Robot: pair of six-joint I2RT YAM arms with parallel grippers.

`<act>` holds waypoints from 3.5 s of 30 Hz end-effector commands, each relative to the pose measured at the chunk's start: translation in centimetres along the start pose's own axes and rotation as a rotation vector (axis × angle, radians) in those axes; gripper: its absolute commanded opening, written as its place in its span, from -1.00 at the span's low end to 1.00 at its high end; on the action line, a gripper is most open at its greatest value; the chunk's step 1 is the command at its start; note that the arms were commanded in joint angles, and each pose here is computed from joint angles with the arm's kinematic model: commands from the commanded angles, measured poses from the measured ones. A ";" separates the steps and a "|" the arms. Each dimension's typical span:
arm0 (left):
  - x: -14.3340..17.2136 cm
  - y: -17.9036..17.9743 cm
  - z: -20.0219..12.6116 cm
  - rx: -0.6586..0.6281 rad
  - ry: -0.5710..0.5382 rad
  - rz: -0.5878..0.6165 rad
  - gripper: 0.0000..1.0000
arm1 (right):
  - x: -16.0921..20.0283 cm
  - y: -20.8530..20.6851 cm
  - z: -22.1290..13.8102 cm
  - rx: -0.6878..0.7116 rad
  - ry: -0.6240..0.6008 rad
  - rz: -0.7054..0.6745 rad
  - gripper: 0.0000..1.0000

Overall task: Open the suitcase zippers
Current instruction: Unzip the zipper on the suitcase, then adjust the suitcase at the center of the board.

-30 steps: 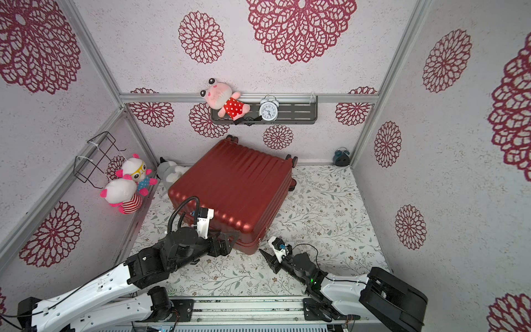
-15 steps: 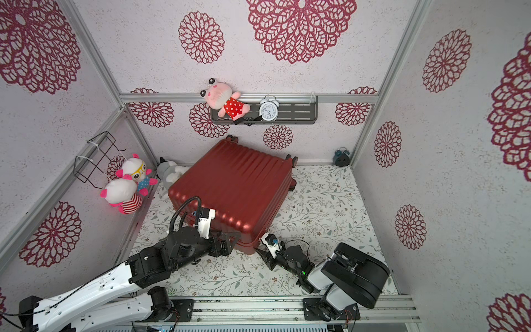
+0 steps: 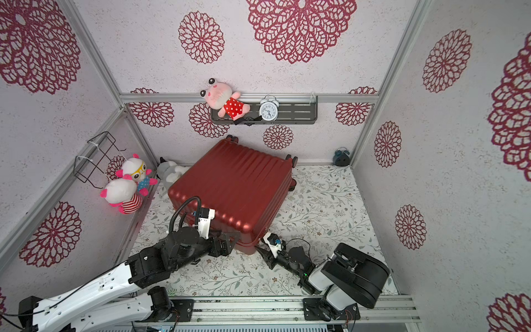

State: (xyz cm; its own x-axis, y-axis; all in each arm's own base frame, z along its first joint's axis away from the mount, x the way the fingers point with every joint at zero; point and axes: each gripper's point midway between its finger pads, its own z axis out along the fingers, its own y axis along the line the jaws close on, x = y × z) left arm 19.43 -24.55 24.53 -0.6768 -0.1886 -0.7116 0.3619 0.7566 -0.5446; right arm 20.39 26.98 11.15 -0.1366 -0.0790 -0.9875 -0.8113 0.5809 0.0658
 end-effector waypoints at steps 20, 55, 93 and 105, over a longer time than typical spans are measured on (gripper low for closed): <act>-0.3 -0.6 -0.2 0.023 -0.012 -0.011 0.96 | -1.8 0.4 0.8 -0.024 -0.039 -0.019 -1.00; -0.8 0.0 -0.4 -0.040 -0.012 0.030 0.96 | 0.9 6.4 -0.6 0.110 0.308 0.153 -1.00; 1.7 -7.6 10.1 0.293 0.247 0.021 0.96 | 0.2 0.0 -7.4 0.333 0.193 0.301 -1.00; 0.4 -10.4 13.5 0.376 0.261 0.049 0.98 | 0.2 -2.7 -7.5 0.396 0.187 0.332 -1.00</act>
State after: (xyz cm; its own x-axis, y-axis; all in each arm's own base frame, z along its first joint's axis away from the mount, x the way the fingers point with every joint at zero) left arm 20.92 -39.80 20.51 -0.8524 0.1182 -0.5094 0.4874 0.5324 -0.6921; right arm 18.81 18.36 11.82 -0.4670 0.0696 -0.8815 -0.3741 0.8877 0.2683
